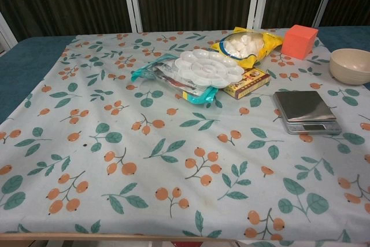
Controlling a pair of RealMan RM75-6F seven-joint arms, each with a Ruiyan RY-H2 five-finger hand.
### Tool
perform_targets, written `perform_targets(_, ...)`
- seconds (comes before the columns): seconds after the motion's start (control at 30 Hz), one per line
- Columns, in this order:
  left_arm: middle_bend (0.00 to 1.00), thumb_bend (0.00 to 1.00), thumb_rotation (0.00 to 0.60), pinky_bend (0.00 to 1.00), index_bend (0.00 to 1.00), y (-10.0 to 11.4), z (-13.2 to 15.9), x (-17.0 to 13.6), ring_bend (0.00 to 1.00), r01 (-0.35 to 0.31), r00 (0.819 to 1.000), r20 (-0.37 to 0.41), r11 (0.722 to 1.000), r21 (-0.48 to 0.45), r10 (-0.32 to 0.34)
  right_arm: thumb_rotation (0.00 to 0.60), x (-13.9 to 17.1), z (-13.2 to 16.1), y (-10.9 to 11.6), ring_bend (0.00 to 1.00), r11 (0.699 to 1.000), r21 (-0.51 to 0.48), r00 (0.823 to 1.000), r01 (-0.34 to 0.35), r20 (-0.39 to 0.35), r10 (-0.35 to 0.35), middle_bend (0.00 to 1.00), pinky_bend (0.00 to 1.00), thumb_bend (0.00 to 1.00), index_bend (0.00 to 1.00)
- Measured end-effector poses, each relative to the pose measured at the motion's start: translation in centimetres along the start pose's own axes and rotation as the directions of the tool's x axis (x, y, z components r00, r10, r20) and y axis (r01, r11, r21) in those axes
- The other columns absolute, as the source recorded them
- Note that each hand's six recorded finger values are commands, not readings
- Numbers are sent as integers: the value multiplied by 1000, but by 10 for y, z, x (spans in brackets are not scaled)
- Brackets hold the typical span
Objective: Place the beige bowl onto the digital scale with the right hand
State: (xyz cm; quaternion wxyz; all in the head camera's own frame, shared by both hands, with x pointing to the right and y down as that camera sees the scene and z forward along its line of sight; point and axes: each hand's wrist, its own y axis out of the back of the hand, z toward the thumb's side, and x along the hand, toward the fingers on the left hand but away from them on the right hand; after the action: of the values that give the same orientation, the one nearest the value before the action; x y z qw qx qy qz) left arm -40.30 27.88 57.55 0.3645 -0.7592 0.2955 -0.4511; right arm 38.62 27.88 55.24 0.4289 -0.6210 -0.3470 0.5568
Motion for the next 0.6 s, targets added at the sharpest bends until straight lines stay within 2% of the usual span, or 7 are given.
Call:
perform_targets(0.2, 1, 438, 600, 62, 0, -2, 1, 1, 33, 10, 1000, 1, 1000, -3, -10, 600, -6, 3, -6, 0, 1000, 21, 1000, -21, -16, 21, 0, 0, 337, 58)
perform_targets(0.37, 1, 439, 600, 62, 0, -2, 1, 2, 33, 12, 1000, 6, 1000, -10, -12, 600, -27, 14, -15, 0, 998, 46, 996, -41, -73, 45, 0, 0, 351, 197)
perform_targets(0.47, 1, 439, 600, 62, 0, -2, 1, 2, 33, 13, 1000, 8, 1000, -12, -13, 600, -46, 26, -24, 0, 994, 83, 989, -66, -129, 76, 0, 0, 453, 297)
perform_targets(0.6, 1, 438, 600, 63, 0, -1, 0, 2, 34, 13, 1000, 4, 1000, -17, -13, 600, -79, 49, -39, 0, 981, 169, 969, -92, -212, 127, 0, 0, 613, 404)
